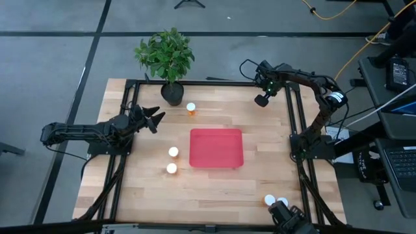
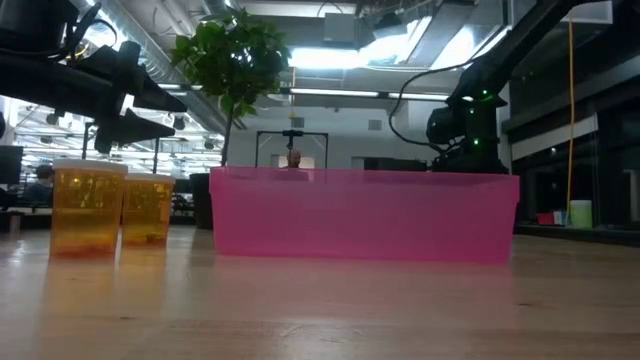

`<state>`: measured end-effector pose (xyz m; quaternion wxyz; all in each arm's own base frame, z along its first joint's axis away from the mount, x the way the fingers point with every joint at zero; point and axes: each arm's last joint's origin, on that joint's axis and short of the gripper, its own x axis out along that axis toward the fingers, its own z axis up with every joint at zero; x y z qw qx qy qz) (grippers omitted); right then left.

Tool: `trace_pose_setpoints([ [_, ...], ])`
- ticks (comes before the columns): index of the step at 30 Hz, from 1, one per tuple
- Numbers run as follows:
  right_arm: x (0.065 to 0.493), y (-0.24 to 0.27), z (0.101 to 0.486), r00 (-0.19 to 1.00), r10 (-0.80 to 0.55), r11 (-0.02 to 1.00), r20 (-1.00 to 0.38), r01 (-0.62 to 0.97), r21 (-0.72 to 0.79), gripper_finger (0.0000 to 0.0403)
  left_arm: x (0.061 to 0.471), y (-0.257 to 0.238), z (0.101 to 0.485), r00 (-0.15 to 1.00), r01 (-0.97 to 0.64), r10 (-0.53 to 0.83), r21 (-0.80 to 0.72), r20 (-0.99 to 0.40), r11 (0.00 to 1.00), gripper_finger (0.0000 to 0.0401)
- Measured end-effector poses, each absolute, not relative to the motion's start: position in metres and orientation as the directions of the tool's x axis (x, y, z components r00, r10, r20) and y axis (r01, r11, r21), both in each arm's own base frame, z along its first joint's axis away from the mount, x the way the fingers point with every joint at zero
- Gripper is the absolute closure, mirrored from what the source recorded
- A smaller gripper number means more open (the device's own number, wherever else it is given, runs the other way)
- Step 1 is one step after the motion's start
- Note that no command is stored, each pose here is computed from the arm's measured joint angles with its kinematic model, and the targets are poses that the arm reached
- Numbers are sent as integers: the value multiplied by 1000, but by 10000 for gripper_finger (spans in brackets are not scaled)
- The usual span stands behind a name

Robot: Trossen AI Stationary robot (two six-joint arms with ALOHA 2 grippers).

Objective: Pick and place pill bottles into a basket
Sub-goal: Put the orange pill bottle into the red bin

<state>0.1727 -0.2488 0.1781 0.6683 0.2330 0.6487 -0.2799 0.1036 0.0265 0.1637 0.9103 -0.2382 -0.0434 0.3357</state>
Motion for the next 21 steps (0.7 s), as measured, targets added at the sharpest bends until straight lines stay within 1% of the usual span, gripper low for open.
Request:
trace_pose_setpoints([
  [3,172,-248,178,2,-65,739,-998,672,-47,74,104,26,164,771,-590,632,-464,-79,661,128],
  [7,173,-248,178,35,-43,745,-998,666,-9,107,104,26,164,771,-589,632,-465,-77,661,128],
  [17,172,-245,178,34,-8,741,-999,671,17,197,104,26,164,772,-588,632,-466,-77,662,128],
  [19,172,-245,178,37,-5,738,-999,675,22,205,104,26,164,772,-588,632,-465,-77,662,128],
  [21,173,-244,178,36,-1,740,-999,673,23,206,104,26,164,772,-588,632,-465,-77,662,128],
])
